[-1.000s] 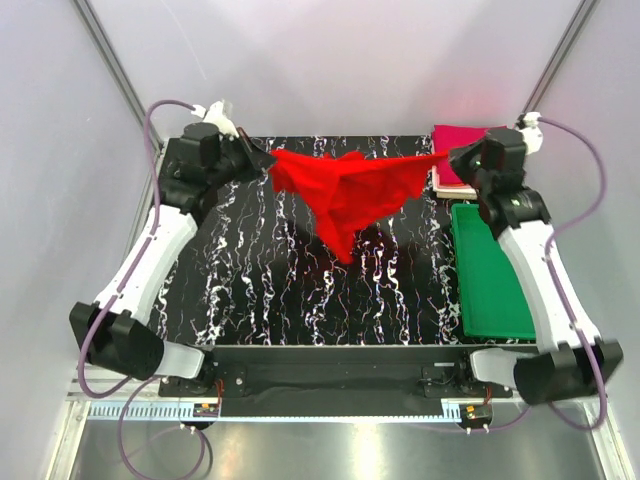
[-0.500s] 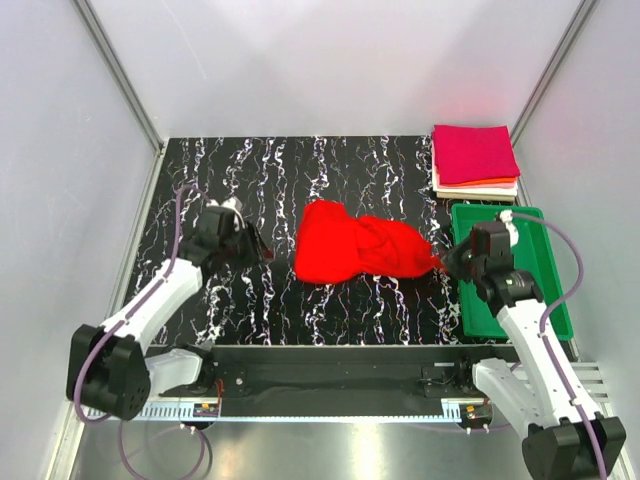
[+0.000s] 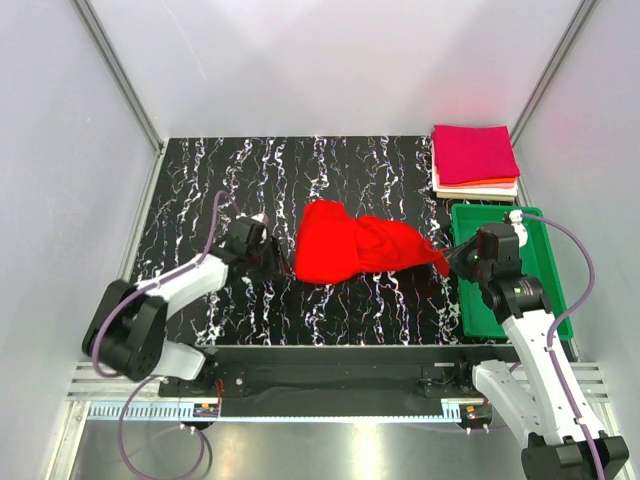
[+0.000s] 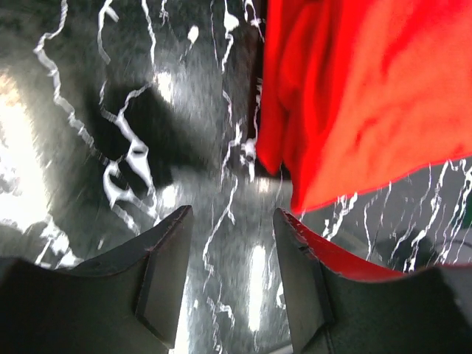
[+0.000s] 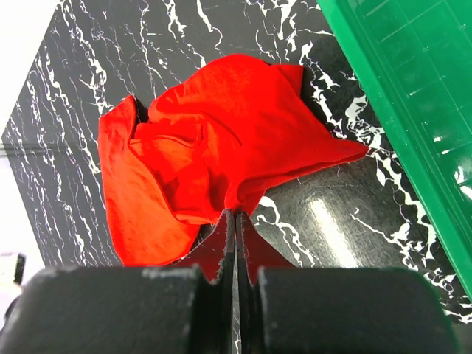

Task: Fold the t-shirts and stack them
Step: Flatten the tshirt out

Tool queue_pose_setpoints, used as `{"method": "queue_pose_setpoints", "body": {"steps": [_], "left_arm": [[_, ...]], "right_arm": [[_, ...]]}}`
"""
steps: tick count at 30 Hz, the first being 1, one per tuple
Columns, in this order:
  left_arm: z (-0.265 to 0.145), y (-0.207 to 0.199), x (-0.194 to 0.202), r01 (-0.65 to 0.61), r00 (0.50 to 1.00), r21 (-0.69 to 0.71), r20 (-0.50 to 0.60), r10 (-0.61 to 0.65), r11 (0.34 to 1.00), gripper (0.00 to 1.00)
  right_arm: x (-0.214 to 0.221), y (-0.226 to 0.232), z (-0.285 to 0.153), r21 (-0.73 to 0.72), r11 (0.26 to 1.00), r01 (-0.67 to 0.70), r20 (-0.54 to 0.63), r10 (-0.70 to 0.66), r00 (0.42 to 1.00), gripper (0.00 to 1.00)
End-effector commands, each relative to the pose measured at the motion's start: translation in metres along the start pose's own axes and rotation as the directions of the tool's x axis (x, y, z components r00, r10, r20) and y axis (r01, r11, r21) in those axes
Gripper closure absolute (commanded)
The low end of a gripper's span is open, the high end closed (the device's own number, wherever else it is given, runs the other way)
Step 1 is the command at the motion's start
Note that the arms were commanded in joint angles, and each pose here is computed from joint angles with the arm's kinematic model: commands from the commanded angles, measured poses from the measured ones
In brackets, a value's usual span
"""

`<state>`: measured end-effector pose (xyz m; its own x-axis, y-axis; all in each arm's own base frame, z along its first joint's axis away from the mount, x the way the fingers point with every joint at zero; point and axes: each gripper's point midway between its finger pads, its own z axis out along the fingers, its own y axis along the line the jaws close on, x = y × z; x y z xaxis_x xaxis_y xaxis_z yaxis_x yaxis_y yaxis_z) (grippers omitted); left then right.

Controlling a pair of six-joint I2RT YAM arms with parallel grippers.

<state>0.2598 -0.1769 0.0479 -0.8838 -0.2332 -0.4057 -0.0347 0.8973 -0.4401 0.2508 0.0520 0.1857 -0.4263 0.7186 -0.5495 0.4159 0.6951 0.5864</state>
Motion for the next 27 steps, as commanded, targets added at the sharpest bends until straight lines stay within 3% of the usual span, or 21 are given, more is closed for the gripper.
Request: {"method": "queue_pose_setpoints", "body": {"steps": [1,8,18,21,22,23,25,27], "left_arm": [[0.011,-0.028,-0.026,0.013,0.998,0.104,0.057,-0.019,0.995,0.49],[0.032,-0.017,-0.025,0.045,0.998,0.058,0.046,-0.048,0.997,0.52],[0.044,-0.028,-0.027,0.047,0.998,0.114,0.03,-0.051,0.992,0.52],[0.05,-0.032,-0.023,0.054,0.998,0.133,0.0,-0.055,0.99,0.57],[0.05,-0.033,-0.022,0.059,0.998,0.136,-0.009,-0.058,0.989,0.6],[0.047,-0.038,-0.023,0.057,0.998,0.156,-0.013,-0.056,0.986,0.77],[0.038,-0.042,-0.03,0.048,0.999,0.155,-0.006,-0.047,0.987,0.97],[0.008,-0.049,-0.059,0.037,0.997,0.139,0.06,-0.045,0.99,1.0]], "right_arm": [[-0.015,0.01,-0.011,-0.027,1.0,-0.012,0.053,0.013,0.999,1.0],[-0.017,0.015,-0.014,-0.043,0.999,-0.009,0.05,0.011,0.999,1.0],[-0.013,0.01,-0.013,-0.037,0.999,-0.016,0.049,0.018,0.999,1.0],[-0.012,0.009,-0.013,-0.033,0.999,-0.02,0.044,0.022,0.999,1.0],[-0.013,0.008,-0.012,-0.028,0.999,-0.021,0.05,0.022,0.999,1.0],[-0.013,0.007,-0.012,-0.025,0.999,-0.021,0.051,0.022,0.998,1.0],[-0.016,0.007,-0.008,-0.005,1.0,-0.025,0.06,0.025,0.998,1.0],[-0.032,0.02,-0.013,-0.021,0.999,-0.026,0.093,0.027,0.995,1.0]]}}
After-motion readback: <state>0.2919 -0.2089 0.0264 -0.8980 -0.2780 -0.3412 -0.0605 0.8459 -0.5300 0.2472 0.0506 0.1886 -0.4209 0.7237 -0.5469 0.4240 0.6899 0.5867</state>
